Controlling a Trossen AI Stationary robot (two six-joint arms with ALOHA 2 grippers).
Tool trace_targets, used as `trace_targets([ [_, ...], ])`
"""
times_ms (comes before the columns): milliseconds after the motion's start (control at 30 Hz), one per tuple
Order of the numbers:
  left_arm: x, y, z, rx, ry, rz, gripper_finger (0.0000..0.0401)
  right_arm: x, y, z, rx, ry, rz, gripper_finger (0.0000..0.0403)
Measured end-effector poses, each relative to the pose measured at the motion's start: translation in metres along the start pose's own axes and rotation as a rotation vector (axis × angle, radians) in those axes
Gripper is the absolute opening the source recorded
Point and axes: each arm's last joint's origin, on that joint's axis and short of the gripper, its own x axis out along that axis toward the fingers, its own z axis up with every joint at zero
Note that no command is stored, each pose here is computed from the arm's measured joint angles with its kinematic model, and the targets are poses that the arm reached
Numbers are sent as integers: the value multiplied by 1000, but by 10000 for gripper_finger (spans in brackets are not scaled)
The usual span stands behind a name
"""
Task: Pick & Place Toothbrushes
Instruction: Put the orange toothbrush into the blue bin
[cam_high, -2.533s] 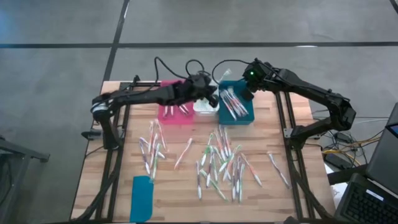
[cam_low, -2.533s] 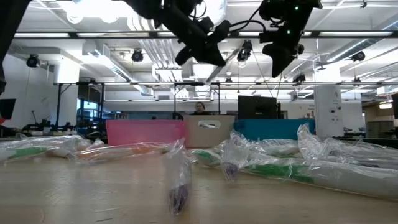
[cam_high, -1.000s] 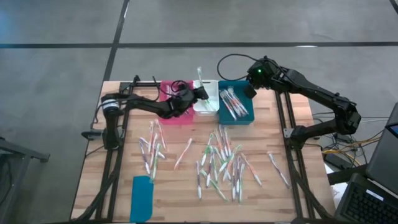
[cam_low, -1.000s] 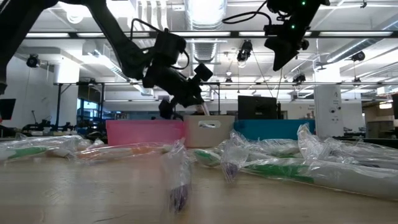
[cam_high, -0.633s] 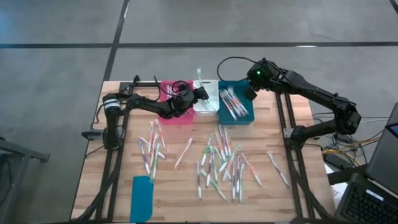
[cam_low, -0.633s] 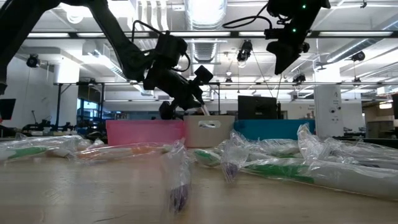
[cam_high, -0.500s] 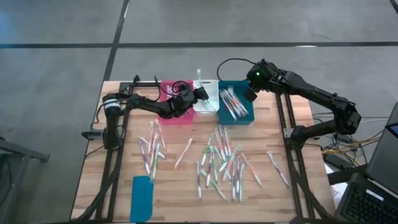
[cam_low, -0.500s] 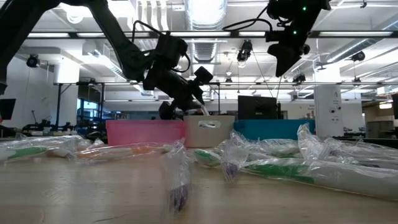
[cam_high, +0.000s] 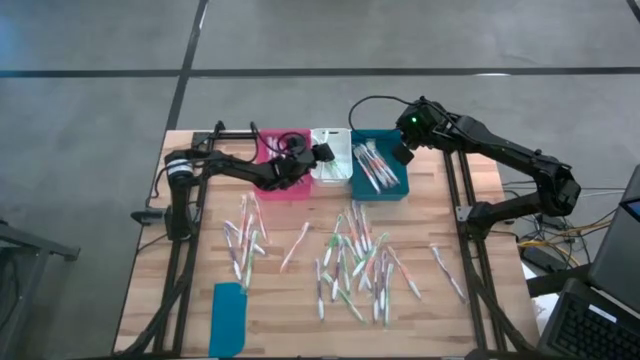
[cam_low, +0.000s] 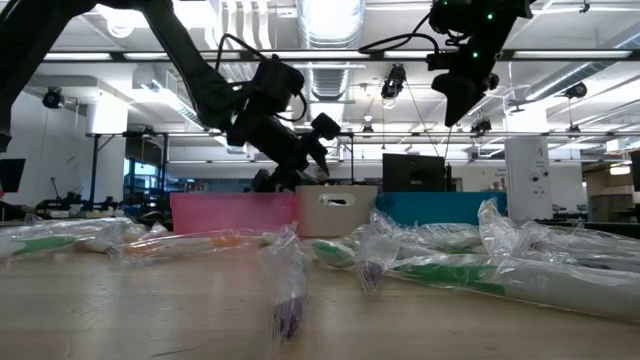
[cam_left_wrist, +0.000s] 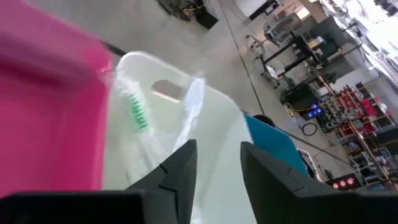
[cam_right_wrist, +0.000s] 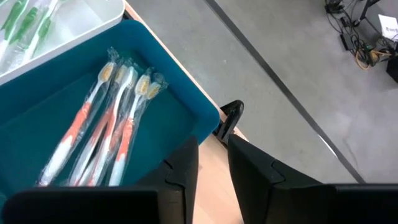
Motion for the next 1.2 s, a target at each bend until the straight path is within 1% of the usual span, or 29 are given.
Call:
trace_targets([
  [133, -5, -9, 8, 90, -11, -38, 136, 0, 0, 0, 0, 0, 0, 63],
  [233, -10, -16, 15, 212, -11, -68, 137, 0, 0, 0, -1, 0, 0, 53],
  [300, -14, -23, 20, 308, 11, -121, 137, 0, 0, 0, -1, 1, 1, 48],
  [433, -25, -34, 30, 495, 99, -249, 138, 0, 0, 0, -1, 1, 1, 43],
  [567, -41, -45, 42, 552, 174, -338, 138, 0, 0, 0, 4, 1, 1, 49],
  [733, -68, -55, 60, 645, 276, -412, 138, 0, 0, -1, 8, 8, 5, 64],
  [800, -81, -58, 65, 701, 309, -424, 138, 0, 1, -1, 10, 9, 18, 70],
  [867, -95, -61, 70, 757, 335, -430, 138, 0, 2, -1, 9, 11, 54, 76],
  [1033, -131, -66, 77, 874, 394, -440, 134, -3, 11, -6, 32, 56, 196, 80],
  [1100, -145, -65, 78, 931, 393, -394, 131, -6, 17, -11, 20, 104, 222, 74],
  [1200, -165, -64, 77, 1029, 334, -268, 125, -12, 28, -20, -7, 191, 239, 61],
])
